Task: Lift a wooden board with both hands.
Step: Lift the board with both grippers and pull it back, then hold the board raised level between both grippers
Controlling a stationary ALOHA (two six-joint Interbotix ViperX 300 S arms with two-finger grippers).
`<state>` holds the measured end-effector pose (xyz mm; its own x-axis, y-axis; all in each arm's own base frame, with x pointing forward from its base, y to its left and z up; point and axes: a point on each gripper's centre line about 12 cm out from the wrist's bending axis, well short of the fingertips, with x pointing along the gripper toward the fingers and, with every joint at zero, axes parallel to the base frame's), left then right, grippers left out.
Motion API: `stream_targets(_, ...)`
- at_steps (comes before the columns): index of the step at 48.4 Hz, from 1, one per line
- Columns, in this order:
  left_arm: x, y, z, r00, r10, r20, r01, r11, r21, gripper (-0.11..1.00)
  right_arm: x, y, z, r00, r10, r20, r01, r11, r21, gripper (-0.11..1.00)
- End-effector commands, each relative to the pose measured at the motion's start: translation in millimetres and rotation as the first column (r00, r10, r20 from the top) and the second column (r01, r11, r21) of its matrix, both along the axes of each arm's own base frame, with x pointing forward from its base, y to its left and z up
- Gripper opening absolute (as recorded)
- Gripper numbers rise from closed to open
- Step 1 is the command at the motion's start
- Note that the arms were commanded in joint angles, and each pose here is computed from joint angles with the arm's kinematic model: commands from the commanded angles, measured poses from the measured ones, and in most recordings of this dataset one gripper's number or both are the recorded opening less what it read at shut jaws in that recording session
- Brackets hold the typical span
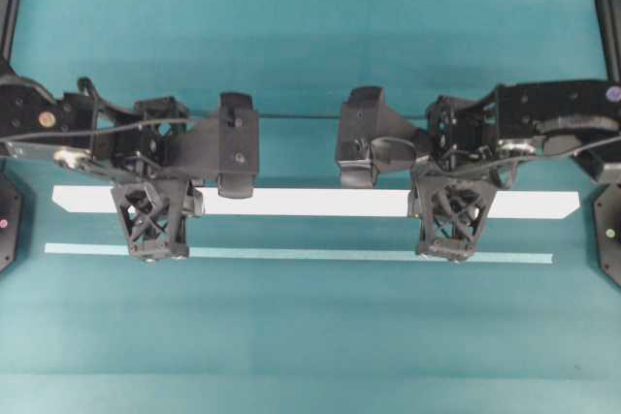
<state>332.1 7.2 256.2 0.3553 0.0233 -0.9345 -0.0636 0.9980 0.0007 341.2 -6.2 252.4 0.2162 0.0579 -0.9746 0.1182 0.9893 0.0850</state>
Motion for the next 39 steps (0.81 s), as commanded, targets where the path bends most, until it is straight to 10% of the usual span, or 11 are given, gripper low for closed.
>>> stream_targets(1,3,2,26,0.998,0.003,0.066,-0.003,1.000,0.003,0.17,4,-1,15,0.999,-0.005,0.038,0.004,1.000,0.002,0.22)
stream_targets(39,-3,6,105,0.996,0.020,0.083,-0.020,1.000,0.005,0.17,-5,-6,93,1.000,0.005,0.019,-0.004,0.999,-0.032,0.22)
